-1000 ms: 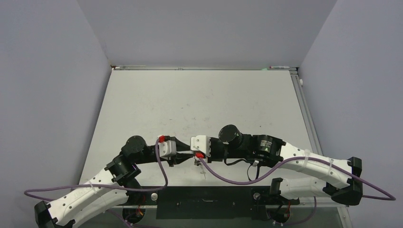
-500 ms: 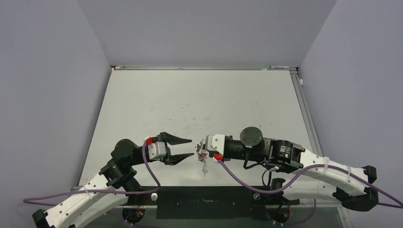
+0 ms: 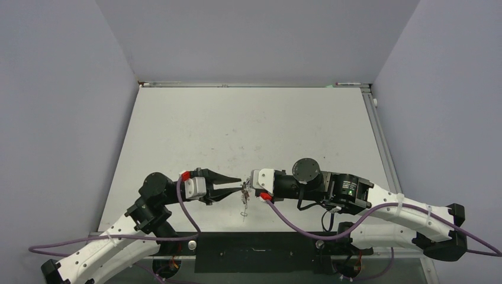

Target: Put the keys on the keyring

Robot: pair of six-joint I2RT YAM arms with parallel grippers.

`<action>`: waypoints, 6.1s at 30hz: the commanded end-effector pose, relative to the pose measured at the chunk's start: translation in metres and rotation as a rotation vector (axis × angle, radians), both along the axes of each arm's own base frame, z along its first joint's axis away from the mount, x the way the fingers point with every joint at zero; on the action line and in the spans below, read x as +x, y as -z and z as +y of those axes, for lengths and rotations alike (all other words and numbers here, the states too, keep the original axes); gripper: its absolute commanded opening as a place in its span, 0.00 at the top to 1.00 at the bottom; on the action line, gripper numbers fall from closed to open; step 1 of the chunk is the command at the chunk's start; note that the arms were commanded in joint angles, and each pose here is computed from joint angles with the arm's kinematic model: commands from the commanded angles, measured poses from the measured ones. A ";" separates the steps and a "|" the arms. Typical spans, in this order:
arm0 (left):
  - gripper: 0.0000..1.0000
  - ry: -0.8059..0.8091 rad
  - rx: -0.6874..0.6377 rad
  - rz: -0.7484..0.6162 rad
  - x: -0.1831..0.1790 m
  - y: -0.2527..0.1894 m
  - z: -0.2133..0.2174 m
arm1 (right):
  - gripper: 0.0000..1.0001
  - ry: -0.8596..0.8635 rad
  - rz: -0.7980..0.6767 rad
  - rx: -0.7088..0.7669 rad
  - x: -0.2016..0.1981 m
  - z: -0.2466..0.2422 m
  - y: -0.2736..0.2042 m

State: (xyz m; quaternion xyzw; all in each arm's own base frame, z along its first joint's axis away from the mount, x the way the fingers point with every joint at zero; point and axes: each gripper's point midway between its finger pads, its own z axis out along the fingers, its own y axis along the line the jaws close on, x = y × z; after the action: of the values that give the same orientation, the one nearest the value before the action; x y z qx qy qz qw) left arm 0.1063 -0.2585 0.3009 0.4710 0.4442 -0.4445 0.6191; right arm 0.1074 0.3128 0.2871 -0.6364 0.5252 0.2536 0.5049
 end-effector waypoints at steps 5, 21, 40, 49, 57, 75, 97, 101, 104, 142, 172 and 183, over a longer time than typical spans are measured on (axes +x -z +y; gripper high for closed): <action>0.80 0.038 -0.010 0.004 -0.002 -0.005 -0.005 | 0.95 -0.023 -0.023 0.091 -0.002 0.010 -0.026; 1.00 0.025 -0.007 0.013 0.001 -0.004 -0.006 | 0.95 -0.032 -0.031 0.127 -0.005 0.008 -0.034; 0.65 0.068 -0.005 0.033 -0.005 -0.002 -0.009 | 0.95 -0.063 -0.042 0.212 -0.014 0.001 -0.051; 0.54 0.061 -0.049 0.012 -0.007 -0.011 -0.006 | 0.95 -0.072 -0.035 0.204 -0.014 0.006 -0.047; 0.69 0.051 -0.054 0.016 -0.004 -0.011 -0.007 | 0.95 -0.101 -0.030 0.220 -0.017 0.013 -0.046; 1.00 0.043 -0.041 0.032 -0.001 -0.007 -0.009 | 0.95 -0.136 -0.027 0.240 -0.021 0.022 -0.048; 1.00 -0.061 0.027 0.027 0.017 0.002 -0.005 | 0.58 0.073 0.046 -0.041 0.010 0.013 -0.013; 1.00 -0.056 0.028 0.028 0.017 0.002 -0.005 | 0.62 0.080 0.043 -0.086 0.015 0.018 -0.001; 1.00 -0.054 0.027 0.028 0.016 0.002 -0.005 | 0.65 0.083 0.032 -0.092 0.017 0.021 0.002; 0.57 -0.023 0.015 -0.024 0.005 -0.002 -0.001 | 0.95 0.019 -0.050 0.098 0.005 0.006 -0.044; 1.00 0.013 -0.041 -0.045 -0.002 -0.010 -0.001 | 0.95 -0.065 -0.019 0.131 -0.009 0.016 -0.045; 1.00 0.022 -0.047 -0.049 -0.005 -0.011 0.000 | 0.95 -0.089 -0.029 0.197 -0.012 0.024 -0.053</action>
State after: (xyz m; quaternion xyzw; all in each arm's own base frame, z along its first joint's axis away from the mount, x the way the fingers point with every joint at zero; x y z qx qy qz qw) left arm 0.1060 -0.2597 0.2985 0.4743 0.4382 -0.4438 0.6213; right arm 0.0977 0.3244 0.3080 -0.6363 0.4991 0.2833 0.5155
